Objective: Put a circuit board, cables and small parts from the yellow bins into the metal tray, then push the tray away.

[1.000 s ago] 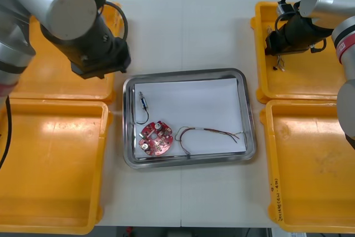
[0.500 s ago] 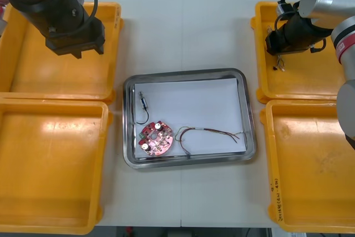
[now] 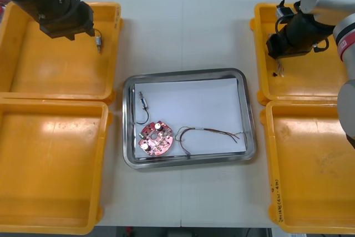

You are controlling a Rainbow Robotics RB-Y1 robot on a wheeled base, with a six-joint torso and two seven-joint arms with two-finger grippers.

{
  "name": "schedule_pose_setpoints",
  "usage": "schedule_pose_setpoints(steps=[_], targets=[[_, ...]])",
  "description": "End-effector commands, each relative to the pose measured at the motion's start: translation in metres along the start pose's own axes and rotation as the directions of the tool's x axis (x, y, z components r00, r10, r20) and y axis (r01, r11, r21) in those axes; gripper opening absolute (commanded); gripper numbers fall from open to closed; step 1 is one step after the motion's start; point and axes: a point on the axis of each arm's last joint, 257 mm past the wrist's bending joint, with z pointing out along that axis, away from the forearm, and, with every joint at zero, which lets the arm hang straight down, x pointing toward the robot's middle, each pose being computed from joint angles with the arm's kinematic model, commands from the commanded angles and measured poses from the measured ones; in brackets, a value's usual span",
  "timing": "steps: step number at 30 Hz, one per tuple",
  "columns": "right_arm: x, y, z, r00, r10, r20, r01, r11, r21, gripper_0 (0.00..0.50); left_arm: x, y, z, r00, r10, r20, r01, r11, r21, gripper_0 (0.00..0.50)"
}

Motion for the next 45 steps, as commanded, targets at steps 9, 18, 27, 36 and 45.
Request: schedule_pose_setpoints(steps=[9, 18, 27, 36, 45], targets=[[-0.005, -0.02, -0.116, 0.998, 0.012, -0.061, -0.011, 1.0, 0.011, 0.0, -0.062, 0.009, -0.007, 0.985, -0.088, 0.146, 0.079, 0.994, 0.072, 0.5], [0.004, -0.031, -0.165, 0.999, -0.032, 0.025, 0.03, 0.998, 0.064, 0.0, -0.059, 0.002, 0.024, 0.984, -0.07, 0.163, 0.061, 0.996, 0.064, 0.5], [0.001, -0.02, -0.194, 0.976, -0.139, 0.169, 0.125, 0.988, 0.091, 0.0, -0.056, -0.01, 0.037, 0.984, -0.07, 0.164, 0.058, 0.995, 0.079, 0.5], [0.019, 0.038, -0.213, 0.895, -0.36, 0.264, 0.36, 0.931, 0.052, 0.0, -0.052, -0.021, 0.061, 0.981, -0.055, 0.185, 0.041, 0.996, 0.079, 0.5], [0.054, 0.133, -0.219, 0.708, -0.646, 0.285, 0.667, 0.745, 0.031, 0.0, -0.05, -0.03, 0.075, 0.977, -0.052, 0.205, 0.034, 0.996, 0.087, 0.5]])
